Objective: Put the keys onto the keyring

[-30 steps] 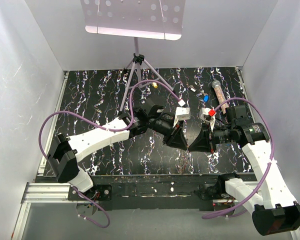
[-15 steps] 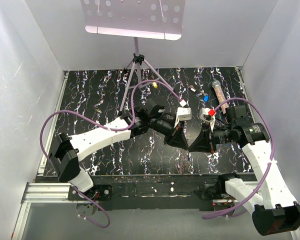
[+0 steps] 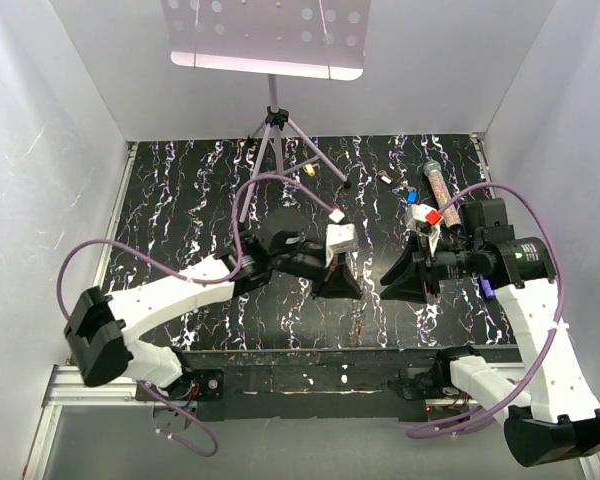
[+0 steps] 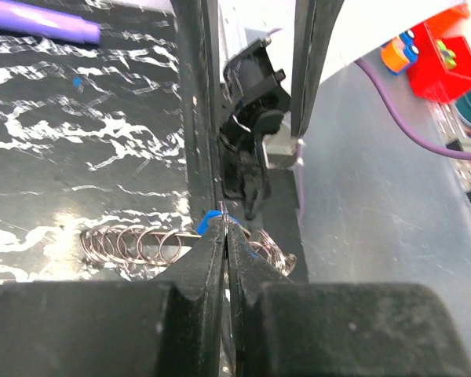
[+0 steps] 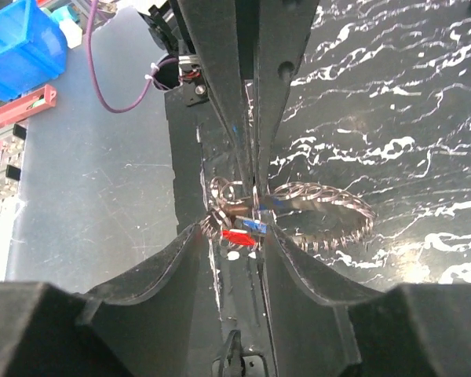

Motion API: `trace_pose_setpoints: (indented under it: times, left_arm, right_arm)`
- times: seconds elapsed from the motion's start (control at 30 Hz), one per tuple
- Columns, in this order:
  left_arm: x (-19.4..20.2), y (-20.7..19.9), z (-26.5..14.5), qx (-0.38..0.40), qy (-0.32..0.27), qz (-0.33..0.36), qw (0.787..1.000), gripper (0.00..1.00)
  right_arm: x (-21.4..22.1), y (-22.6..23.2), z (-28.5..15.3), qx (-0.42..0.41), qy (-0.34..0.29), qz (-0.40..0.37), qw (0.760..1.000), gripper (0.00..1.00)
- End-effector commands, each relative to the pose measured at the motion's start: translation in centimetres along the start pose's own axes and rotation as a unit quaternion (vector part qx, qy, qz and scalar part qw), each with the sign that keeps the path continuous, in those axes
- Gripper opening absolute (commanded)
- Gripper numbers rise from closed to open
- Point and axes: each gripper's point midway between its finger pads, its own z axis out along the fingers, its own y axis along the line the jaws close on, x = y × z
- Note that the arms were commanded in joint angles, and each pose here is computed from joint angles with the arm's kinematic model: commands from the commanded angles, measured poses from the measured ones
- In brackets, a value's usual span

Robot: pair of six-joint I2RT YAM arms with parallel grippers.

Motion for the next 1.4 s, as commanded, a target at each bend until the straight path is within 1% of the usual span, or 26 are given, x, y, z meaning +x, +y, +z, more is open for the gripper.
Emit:
trace_pose_setpoints:
  times: [0.0, 0.03, 0.13, 0.23, 0.37, 0.47, 0.57, 0.67, 0.73, 0.83, 1.0, 1.07, 1.13, 1.37]
  left_arm:
    - [-6.0, -1.2, -2.8, -0.039, -0.151, 0.102, 0.983, 0.0]
    - [-7.2, -1.5, -3.3, -0.043, -0.18, 0.119, 0.976, 0.0]
    - [-8.2, -2.1, -4.5, -0.045, -0.245, 0.137, 0.959, 0.0]
    - [-9.3, -2.6, -5.8, -0.042, -0.307, 0.138, 0.941, 0.0]
    - [-10.1, -3.1, -7.5, -0.033, -0.366, 0.126, 0.921, 0.0]
    - [-10.4, -3.2, -8.2, -0.025, -0.389, 0.115, 0.914, 0.0]
    - [-10.3, -3.0, -8.4, -0.023, -0.398, 0.107, 0.911, 0.0]
    - [-9.9, -2.8, -8.4, -0.023, -0.401, 0.103, 0.91, 0.0]
    - [-9.9, -2.6, -8.3, -0.021, -0.4, 0.105, 0.91, 0.0]
    - [-9.4, -2.3, -7.9, -0.018, -0.391, 0.108, 0.914, 0.0]
    - [-8.5, -1.9, -7.3, -0.018, -0.374, 0.115, 0.92, 0.0]
    - [-8.3, -1.8, -7.3, -0.023, -0.371, 0.123, 0.92, 0.0]
    - [-8.0, -1.6, -7.4, -0.03, -0.371, 0.131, 0.919, 0.0]
    - [-7.1, -1.9, -7.2, -0.027, -0.346, 0.167, 0.923, 0.0]
  right_arm:
    - [-2.3, 1.8, -0.6, -0.025, -0.017, -0.041, 0.999, 0.47]
    - [-2.8, 2.1, -0.6, -0.035, -0.026, -0.05, 0.998, 0.48]
    - [-4.2, 3.5, -0.5, -0.083, -0.072, -0.092, 0.99, 0.48]
    - [-4.9, 3.8, -0.3, -0.108, -0.107, -0.139, 0.979, 0.48]
    - [-5.9, 3.3, -0.3, -0.101, -0.115, -0.139, 0.978, 0.48]
    - [-7.2, 2.9, -0.5, -0.08, -0.124, -0.147, 0.978, 0.48]
    - [-8.3, 2.3, -0.5, -0.06, -0.133, -0.149, 0.978, 0.48]
    - [-9.3, 1.9, -0.4, -0.046, -0.14, -0.131, 0.98, 0.47]
    - [-10.2, 1.8, -0.5, -0.039, -0.151, -0.129, 0.979, 0.46]
    - [-11.1, 1.3, -0.4, -0.023, -0.162, -0.106, 0.981, 0.46]
    - [-10.0, 1.1, 0.6, -0.029, -0.15, -0.077, 0.985, 0.45]
    - [-9.4, 1.6, 1.1, -0.042, -0.14, -0.078, 0.986, 0.44]
    - [-8.6, 2.1, 1.7, -0.047, -0.128, -0.102, 0.985, 0.43]
    - [-7.9, 1.9, 2.0, -0.035, -0.115, -0.143, 0.982, 0.43]
